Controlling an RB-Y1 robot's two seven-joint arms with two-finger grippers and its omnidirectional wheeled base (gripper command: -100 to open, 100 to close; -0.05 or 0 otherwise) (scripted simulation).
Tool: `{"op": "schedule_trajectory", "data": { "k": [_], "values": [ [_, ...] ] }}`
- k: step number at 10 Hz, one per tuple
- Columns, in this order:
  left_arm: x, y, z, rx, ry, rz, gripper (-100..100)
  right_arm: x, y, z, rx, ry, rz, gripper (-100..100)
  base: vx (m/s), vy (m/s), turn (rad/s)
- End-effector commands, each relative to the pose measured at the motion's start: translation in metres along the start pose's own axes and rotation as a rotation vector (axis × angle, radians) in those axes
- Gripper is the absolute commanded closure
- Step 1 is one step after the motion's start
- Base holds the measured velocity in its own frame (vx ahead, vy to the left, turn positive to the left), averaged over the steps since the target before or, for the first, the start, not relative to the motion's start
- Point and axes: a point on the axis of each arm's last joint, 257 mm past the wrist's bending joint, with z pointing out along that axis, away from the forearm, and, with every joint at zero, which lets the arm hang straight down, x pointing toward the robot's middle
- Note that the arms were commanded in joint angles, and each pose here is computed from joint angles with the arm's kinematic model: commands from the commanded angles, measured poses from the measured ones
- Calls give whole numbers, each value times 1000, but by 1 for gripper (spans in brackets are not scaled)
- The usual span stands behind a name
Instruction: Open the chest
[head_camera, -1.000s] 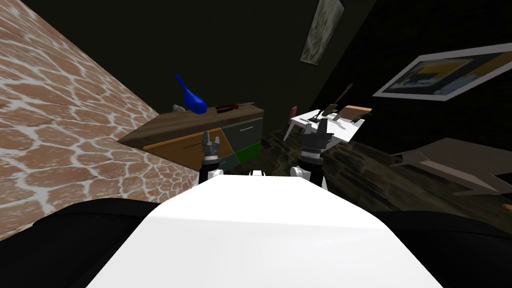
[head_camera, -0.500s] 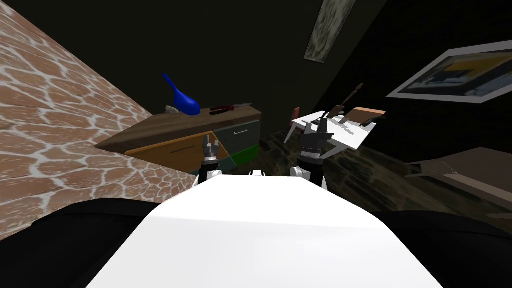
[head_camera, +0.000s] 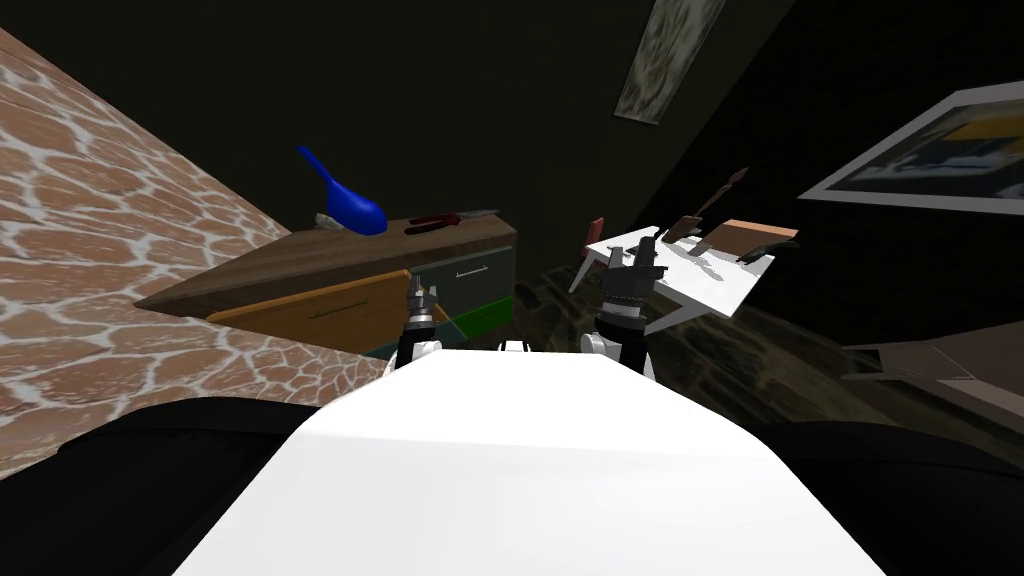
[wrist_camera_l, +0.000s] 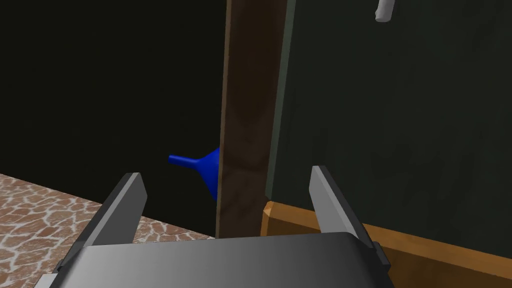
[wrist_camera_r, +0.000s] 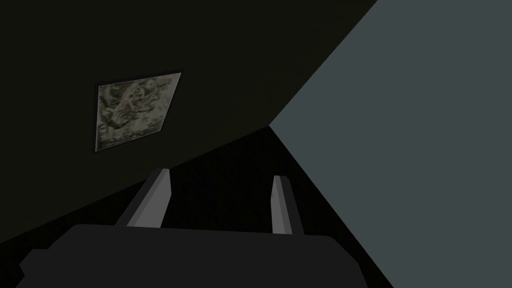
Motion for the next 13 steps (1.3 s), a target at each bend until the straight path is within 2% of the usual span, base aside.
{"op": "schedule_trajectory", "data": {
  "k": [1, 4, 5, 9, 10, 13],
  "values": [
    [-17, 23, -1, -56, -34, -6, -100, 0, 0, 0, 0, 0, 0, 0, 180, -179, 103],
    [-32, 48, -8, -113, -92, -38, -100, 0, 0, 0, 0, 0, 0, 0, 148, -152, 85],
    [-37, 61, -14, -140, -131, -69, -100, 0, 0, 0, 0, 0, 0, 0, 123, -171, 72],
    [-35, 83, -28, -179, -217, -156, -100, 0, 0, 0, 0, 0, 0, 0, 88, -94, 36],
    [-33, 85, -30, -183, -229, -169, -100, 0, 0, 0, 0, 0, 0, 0, 25, -28, 11],
    [-39, 72, -27, -179, -223, -158, -100, 0, 0, 0, 0, 0, 0, 0, 62, 14, -9]
  ]
}}
